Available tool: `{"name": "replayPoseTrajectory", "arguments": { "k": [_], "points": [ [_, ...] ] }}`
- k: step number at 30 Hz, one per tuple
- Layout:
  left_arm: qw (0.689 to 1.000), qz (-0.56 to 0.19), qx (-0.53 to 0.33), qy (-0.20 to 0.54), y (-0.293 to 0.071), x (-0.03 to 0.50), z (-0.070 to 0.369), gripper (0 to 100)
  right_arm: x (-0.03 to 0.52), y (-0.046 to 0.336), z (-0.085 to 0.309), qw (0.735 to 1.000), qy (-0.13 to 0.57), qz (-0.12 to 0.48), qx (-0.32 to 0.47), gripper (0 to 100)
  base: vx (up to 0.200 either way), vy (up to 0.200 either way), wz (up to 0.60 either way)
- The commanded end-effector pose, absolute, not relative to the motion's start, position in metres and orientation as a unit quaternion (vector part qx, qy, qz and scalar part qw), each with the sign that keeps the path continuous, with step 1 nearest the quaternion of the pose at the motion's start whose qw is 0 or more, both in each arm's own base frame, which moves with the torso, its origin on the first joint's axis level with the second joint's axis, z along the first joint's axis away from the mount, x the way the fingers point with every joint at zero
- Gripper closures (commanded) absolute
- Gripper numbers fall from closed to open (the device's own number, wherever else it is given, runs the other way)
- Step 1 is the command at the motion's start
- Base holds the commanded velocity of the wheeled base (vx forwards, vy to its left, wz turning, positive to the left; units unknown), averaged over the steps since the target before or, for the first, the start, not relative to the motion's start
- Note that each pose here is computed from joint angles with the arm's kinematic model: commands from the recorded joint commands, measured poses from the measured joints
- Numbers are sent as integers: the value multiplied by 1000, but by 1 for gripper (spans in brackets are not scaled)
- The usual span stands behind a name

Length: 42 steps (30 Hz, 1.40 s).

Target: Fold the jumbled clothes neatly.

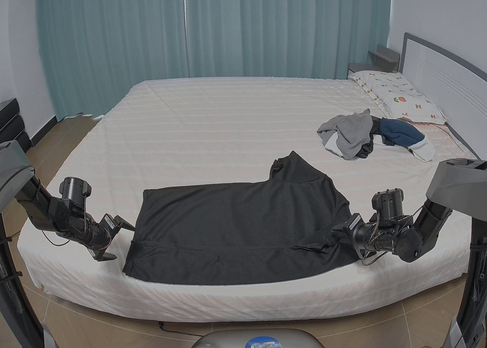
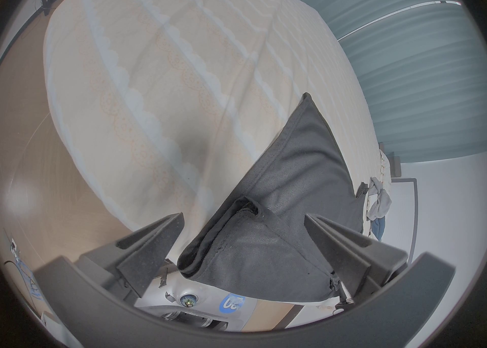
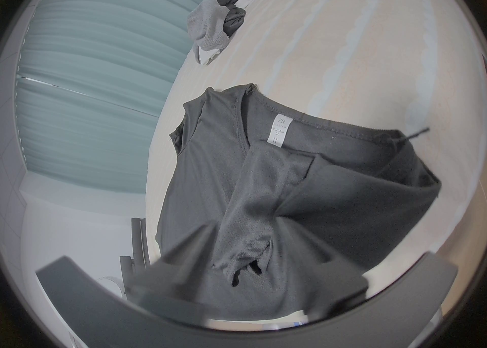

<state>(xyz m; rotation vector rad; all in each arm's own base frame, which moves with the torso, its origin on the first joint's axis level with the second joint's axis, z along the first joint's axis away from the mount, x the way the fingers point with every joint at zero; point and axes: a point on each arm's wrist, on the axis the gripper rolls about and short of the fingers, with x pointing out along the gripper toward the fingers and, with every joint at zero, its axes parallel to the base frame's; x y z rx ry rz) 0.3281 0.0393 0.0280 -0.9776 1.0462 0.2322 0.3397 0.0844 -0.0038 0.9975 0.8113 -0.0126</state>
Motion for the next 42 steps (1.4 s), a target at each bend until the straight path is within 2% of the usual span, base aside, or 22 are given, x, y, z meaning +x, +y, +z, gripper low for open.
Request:
{"name": "replayPoseTrajectory", "arguments": {
  "k": [1, 13, 21, 22, 32, 42],
  "points": [
    [749, 106, -447, 478, 39, 328, 28, 0, 334, 85, 0, 800, 380, -4, 463, 100, 0, 0, 0],
    [748, 107, -447, 478, 39, 328, 28, 0, 319, 75, -4, 799, 396, -22, 452, 100, 0, 0, 0],
    [748, 107, -447, 478, 39, 328, 28, 0, 322, 74, 10, 809, 376, -4, 452, 100, 0, 0, 0],
    [748, 107, -447, 478, 39, 328, 28, 0, 323, 74, 10, 809, 375, -3, 453, 0, 0, 0, 0],
    [748, 106, -447, 479, 39, 327, 28, 0, 349, 86, -13, 810, 378, 0, 449, 0, 0, 0, 0],
    [748, 106, -447, 479, 39, 327, 28, 0, 354, 84, -12, 818, 354, 1, 454, 0, 0, 0, 0]
  ]
}}
